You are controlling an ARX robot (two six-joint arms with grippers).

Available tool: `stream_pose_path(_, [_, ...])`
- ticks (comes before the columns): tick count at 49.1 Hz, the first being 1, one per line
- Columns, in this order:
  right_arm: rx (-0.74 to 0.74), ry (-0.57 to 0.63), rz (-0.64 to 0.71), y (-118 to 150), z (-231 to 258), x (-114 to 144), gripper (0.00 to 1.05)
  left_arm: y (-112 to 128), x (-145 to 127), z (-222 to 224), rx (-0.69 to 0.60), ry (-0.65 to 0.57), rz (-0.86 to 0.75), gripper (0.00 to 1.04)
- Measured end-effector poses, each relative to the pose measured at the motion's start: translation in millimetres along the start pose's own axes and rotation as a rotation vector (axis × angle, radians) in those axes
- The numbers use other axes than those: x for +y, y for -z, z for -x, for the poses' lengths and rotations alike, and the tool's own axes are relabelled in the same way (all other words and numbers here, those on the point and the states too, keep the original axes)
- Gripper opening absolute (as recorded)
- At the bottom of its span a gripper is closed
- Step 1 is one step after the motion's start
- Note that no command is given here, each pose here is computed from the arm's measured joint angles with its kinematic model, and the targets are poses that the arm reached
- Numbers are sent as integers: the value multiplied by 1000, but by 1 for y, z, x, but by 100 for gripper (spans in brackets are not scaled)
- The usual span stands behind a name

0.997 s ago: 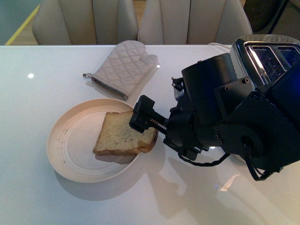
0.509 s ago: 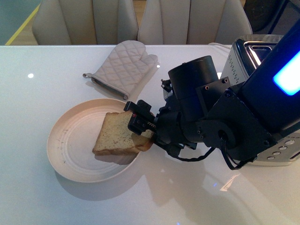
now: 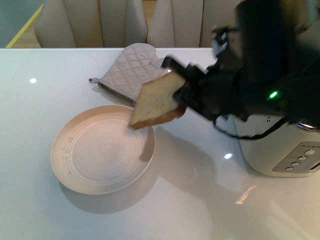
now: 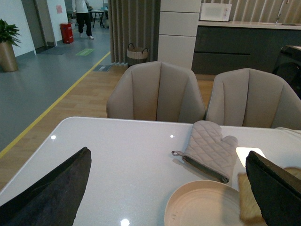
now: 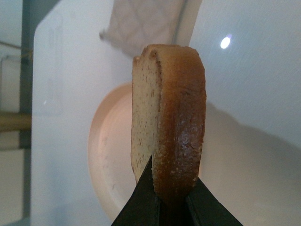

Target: Put bread into toaster

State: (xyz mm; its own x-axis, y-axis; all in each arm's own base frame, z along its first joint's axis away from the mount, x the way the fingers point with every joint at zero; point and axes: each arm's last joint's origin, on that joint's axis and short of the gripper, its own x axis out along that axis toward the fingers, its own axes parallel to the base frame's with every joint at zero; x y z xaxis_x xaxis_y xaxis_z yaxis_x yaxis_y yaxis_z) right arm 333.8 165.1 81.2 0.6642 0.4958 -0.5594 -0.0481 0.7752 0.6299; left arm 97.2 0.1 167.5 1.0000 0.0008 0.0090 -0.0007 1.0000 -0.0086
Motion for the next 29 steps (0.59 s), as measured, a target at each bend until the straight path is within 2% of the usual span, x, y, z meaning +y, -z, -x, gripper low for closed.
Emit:
stream_pose_path(12, [-311, 157, 201, -70, 97, 17, 3, 0, 0, 0, 0, 0, 0, 98])
stream_pose_path(20, [-464, 297, 373, -103, 159, 35, 3, 0, 0, 0, 0, 0, 0, 98])
stream_pose_path(26, [-491, 410, 480, -119, 184, 44, 3, 0, 0, 0, 0, 0, 0, 98])
stream_pose_path(29, [-457, 488, 535, -123, 188, 45, 3, 0, 0, 0, 0, 0, 0, 98])
